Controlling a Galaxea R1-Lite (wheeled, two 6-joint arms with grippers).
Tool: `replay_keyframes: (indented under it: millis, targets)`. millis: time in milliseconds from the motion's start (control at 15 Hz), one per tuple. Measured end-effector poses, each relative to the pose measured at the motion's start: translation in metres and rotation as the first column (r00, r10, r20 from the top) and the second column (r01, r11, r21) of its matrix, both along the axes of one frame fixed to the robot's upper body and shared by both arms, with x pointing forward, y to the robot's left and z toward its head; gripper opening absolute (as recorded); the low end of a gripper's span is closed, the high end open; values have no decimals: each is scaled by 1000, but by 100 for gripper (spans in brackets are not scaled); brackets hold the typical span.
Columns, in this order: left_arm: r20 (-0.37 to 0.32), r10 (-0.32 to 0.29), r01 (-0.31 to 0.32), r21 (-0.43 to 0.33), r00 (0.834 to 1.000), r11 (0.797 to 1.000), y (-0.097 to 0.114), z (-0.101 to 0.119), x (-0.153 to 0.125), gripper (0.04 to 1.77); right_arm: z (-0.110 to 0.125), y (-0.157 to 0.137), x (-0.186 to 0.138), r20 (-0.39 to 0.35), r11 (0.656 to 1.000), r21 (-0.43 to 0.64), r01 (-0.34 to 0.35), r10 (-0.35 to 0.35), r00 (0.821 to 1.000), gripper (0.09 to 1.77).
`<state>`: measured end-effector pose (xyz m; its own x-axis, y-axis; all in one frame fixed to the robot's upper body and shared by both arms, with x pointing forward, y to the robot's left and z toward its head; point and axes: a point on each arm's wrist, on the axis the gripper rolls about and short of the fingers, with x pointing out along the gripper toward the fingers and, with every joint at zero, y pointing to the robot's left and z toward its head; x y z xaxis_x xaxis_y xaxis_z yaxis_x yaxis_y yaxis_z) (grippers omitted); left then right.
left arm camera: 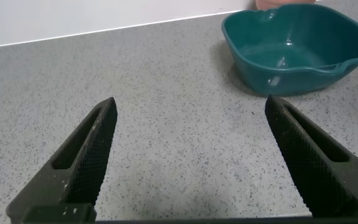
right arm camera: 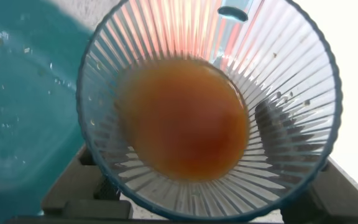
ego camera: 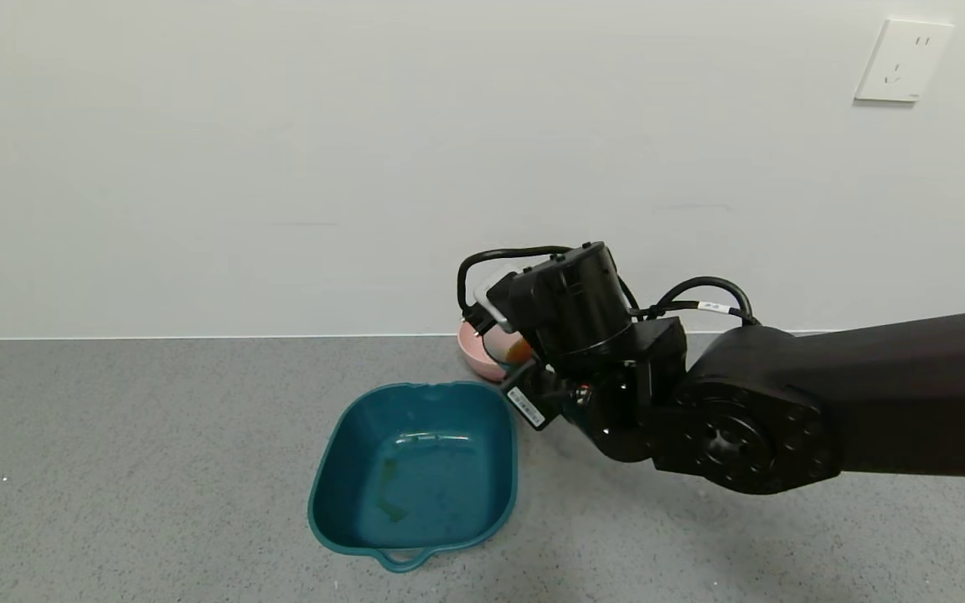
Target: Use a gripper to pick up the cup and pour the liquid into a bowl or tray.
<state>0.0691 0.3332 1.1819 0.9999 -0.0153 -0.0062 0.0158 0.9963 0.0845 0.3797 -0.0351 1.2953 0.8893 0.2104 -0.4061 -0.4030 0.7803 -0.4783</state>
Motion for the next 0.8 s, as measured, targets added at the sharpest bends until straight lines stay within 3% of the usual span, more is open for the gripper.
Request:
replay_keyframes:
  millis: [800]
  targets:
    - [0, 0, 0, 0, 1000, 1000, 0, 0, 0, 172, -16, 25, -17, 74, 957, -288, -24, 47, 996, 134]
